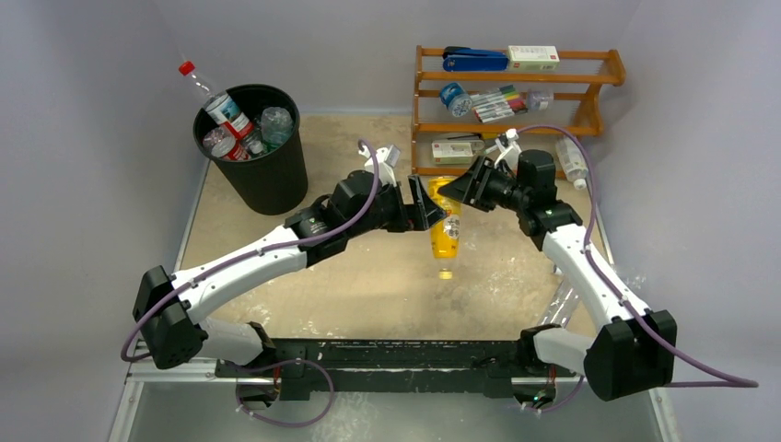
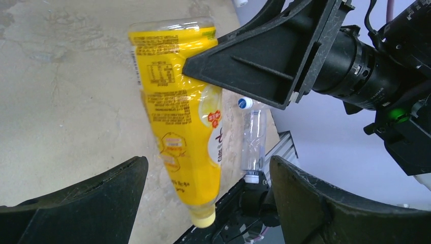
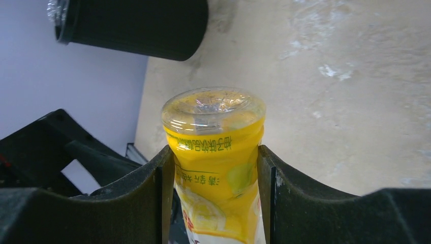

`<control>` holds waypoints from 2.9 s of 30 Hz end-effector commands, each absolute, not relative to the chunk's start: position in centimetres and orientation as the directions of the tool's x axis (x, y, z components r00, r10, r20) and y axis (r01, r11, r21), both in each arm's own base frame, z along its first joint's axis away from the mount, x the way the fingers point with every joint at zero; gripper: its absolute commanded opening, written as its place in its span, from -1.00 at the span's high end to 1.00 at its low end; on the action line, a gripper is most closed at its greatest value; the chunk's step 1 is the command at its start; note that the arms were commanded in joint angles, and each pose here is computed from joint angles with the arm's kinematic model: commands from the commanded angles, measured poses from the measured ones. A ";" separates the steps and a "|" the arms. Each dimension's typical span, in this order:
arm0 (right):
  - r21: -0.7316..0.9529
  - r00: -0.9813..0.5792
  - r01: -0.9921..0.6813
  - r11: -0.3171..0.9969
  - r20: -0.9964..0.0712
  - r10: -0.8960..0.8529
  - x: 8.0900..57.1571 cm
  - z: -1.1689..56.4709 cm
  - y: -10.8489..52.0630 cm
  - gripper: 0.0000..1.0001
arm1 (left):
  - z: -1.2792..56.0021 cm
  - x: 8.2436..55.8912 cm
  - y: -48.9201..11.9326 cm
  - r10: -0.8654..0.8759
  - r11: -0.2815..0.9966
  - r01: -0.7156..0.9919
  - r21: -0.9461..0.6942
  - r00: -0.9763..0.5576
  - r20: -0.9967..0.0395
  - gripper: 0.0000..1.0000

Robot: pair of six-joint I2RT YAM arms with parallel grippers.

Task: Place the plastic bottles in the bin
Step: Pick up the plastic bottle at the center of the board.

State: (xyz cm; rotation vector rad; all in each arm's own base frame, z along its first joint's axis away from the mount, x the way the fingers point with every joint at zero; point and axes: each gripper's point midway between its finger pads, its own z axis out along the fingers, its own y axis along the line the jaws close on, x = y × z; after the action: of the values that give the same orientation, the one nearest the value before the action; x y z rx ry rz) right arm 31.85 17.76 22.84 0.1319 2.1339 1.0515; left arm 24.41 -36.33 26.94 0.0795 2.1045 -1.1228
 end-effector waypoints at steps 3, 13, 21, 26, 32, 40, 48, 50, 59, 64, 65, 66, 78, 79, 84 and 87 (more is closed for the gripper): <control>0.786 -0.713 -0.336 0.519 -0.572 0.406 30.6 27.2 20.9 0.31 | 28.8 24.4 -37.8 -0.320 0.552 0.403 -0.730 -0.706 -0.632 -0.79; 0.820 -0.727 -0.380 0.428 -0.551 0.411 29.7 29.6 22.5 0.31 | 28.3 24.5 -37.5 -0.322 0.602 0.387 -0.699 -0.683 -0.656 -0.75; 0.824 -0.732 -0.384 0.417 -0.547 0.406 29.0 29.9 22.7 0.31 | 28.8 25.4 -36.1 -0.338 0.666 0.361 -0.653 -0.634 -0.695 -0.67; 0.831 -0.739 -0.390 0.397 -0.540 0.404 28.4 30.2 23.1 0.31 | 29.3 26.0 -36.1 -0.343 0.676 0.364 -0.641 -0.614 -0.710 -0.63; 0.831 -0.743 -0.391 0.395 -0.539 0.397 27.9 30.2 23.5 0.31 | 30.1 26.5 -36.2 -0.357 0.678 0.368 -0.636 -0.592 -0.722 -0.53; 0.833 -0.749 -0.382 0.400 -0.533 0.394 27.8 29.5 23.6 0.30 | 30.1 26.6 -36.8 -0.333 0.681 0.382 -0.624 -0.599 -0.729 -0.05; 0.811 -0.734 -0.384 0.441 -0.558 0.387 28.1 30.0 23.2 -0.52 | 30.9 27.0 -35.5 -0.303 0.731 0.374 -0.571 -0.572 -0.763 0.11; 0.800 -0.729 -0.370 0.472 -0.565 0.386 28.1 29.7 22.8 -0.65 | 31.1 27.3 -35.0 -0.289 0.751 0.368 -0.548 -0.564 -0.774 0.11; 0.766 -0.686 -0.314 0.561 -0.592 0.424 27.2 30.7 20.7 -0.84 | 32.9 30.7 -29.5 -0.315 0.794 0.304 -0.527 -0.536 -0.783 0.11; 0.763 -0.697 -0.301 0.573 -0.586 0.414 26.6 29.7 20.4 -0.85 | 35.7 33.3 -24.9 -0.325 0.833 0.261 -0.488 -0.483 -0.813 0.11; 0.763 -0.698 -0.302 0.571 -0.585 0.413 26.5 29.6 20.4 -0.85 | 36.3 33.8 -24.0 -0.325 0.839 0.255 -0.481 -0.474 -0.818 0.11; 0.764 -0.705 -0.295 0.573 -0.579 0.409 26.4 29.0 20.4 -0.84 | 37.0 34.5 -22.8 -0.328 0.849 0.240 -0.470 -0.459 -0.826 0.11; 0.763 -0.728 -0.273 0.586 -0.562 0.392 25.5 26.6 20.1 -0.84 | 46.0 41.0 -9.1 -0.402 0.897 0.085 -0.435 -0.254 -0.880 0.10; 0.762 -0.730 -0.270 0.588 -0.560 0.391 25.4 26.4 20.1 -0.84 | 46.8 41.5 -8.0 -0.416 0.894 0.075 -0.442 -0.231 -0.880 0.10; 0.760 -0.737 -0.262 0.595 -0.556 0.386 25.3 25.8 20.0 -0.84 | 49.5 43.9 -3.7 -0.466 0.878 0.040 -0.476 -0.146 -0.873 0.10; 0.758 -0.743 -0.256 0.599 -0.551 0.380 25.2 25.5 20.0 -0.85 | 50.2 45.4 -1.6 -0.479 0.875 0.023 -0.483 -0.106 -0.872 0.10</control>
State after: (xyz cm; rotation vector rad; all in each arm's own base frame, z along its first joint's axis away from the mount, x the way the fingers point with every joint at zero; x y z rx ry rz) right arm 25.35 20.11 25.07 0.1323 2.1454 1.1652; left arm 44.60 -2.88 47.17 -0.3885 1.7163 -0.4047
